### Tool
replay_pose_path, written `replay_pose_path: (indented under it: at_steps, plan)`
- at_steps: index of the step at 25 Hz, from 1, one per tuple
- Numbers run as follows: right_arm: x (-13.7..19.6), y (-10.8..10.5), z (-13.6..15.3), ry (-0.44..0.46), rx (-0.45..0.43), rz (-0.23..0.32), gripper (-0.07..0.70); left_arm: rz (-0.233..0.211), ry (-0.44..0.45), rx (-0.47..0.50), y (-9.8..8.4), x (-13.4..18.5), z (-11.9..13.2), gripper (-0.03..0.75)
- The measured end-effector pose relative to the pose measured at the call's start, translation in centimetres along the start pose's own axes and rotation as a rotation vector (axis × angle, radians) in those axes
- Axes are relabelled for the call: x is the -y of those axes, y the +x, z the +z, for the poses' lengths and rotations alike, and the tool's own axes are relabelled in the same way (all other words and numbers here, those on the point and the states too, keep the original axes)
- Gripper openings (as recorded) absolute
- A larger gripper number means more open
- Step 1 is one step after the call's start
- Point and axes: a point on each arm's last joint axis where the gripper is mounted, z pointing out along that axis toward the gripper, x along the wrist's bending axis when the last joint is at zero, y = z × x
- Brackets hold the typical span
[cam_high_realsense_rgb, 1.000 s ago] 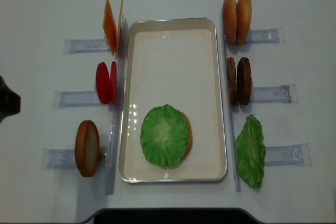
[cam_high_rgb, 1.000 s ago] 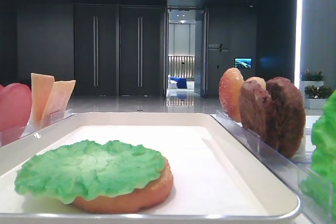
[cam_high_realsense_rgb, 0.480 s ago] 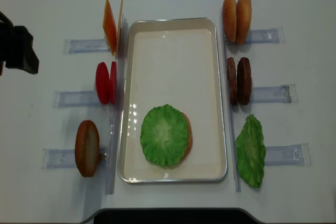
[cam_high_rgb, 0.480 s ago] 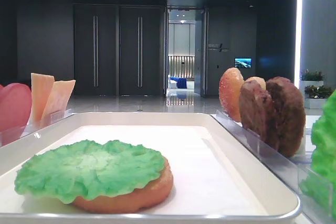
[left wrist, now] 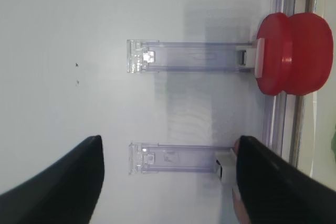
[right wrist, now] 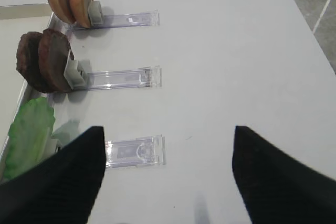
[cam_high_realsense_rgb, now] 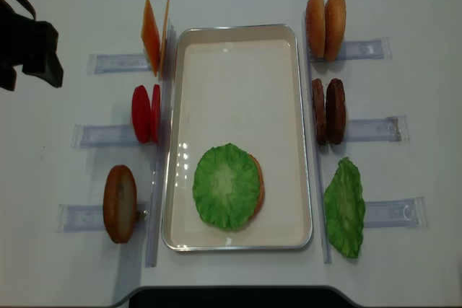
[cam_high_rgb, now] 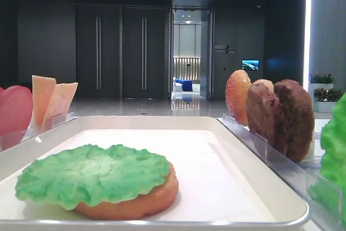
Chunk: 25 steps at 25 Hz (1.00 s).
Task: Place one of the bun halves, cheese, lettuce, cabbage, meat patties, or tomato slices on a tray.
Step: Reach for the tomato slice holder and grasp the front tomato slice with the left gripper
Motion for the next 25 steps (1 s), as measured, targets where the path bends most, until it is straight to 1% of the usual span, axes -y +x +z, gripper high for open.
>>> replay_pose_path:
  at_steps: [4, 11, 15, 20, 22, 25]
  plan:
    - [0.0, 0.0, 0.0, 0.0, 0.0, 0.0, 0.485, -0.003, 0.004, -0.001, -0.1, -1.0, 0.4, 0.6]
    - [0.0, 0.0, 0.0, 0.0, 0.0, 0.0, 0.485, 0.01, 0.021, -0.039, 0.2, -2.4, 1.3, 0.6]
    - [0.0, 0.0, 0.0, 0.0, 0.0, 0.0, 0.485, 0.0, 0.055, -0.042, 0.1, -2.9, 2.5, 0.6]
    - [0.0, 0.0, 0.0, 0.0, 0.0, 0.0, 0.485, -0.019, 0.062, -0.041, 0.0, -3.1, 2.8, 0.6]
    - [0.0, 0.0, 0.0, 0.0, 0.0, 0.0, 0.483, -0.012, 0.061, -0.04, -0.4, -3.1, 2.8, 0.6]
    - [0.0, 0.0, 0.0, 0.0, 0.0, 0.0, 0.482, 0.005, 0.056, -0.033, -2.0, -3.0, 2.7, 0.6]
